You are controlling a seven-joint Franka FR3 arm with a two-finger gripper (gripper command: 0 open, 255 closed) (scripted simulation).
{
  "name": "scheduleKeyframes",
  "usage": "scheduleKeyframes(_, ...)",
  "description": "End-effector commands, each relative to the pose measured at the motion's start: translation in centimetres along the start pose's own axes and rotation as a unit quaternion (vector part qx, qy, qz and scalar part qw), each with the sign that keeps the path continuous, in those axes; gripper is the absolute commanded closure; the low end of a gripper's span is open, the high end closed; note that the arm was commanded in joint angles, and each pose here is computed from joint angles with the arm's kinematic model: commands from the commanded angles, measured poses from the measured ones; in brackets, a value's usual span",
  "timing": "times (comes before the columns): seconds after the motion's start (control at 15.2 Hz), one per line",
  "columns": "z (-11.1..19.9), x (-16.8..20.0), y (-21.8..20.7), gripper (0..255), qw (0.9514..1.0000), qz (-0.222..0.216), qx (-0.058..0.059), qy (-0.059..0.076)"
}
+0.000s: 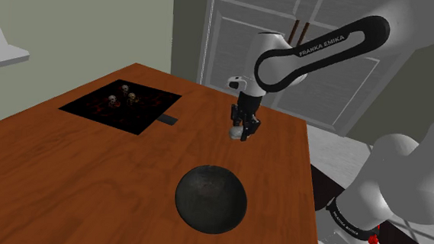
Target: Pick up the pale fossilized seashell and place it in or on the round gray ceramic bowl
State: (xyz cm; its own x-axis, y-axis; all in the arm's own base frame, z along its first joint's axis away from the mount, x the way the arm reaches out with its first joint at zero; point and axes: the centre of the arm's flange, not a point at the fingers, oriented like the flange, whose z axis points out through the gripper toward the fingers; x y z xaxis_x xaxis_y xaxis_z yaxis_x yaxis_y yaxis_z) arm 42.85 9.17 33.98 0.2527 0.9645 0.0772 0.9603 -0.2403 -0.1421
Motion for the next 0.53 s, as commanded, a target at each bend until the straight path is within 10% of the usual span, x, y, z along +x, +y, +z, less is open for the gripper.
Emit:
scheduleKeyframes(0.0,-1.0,0.2,-0.2,255,1.0000,0.000,0.000,0.000)
scheduleKeyframes(0.46,-4.7,0.4,-0.7,255,1.0000,0.000,0.000,0.000)
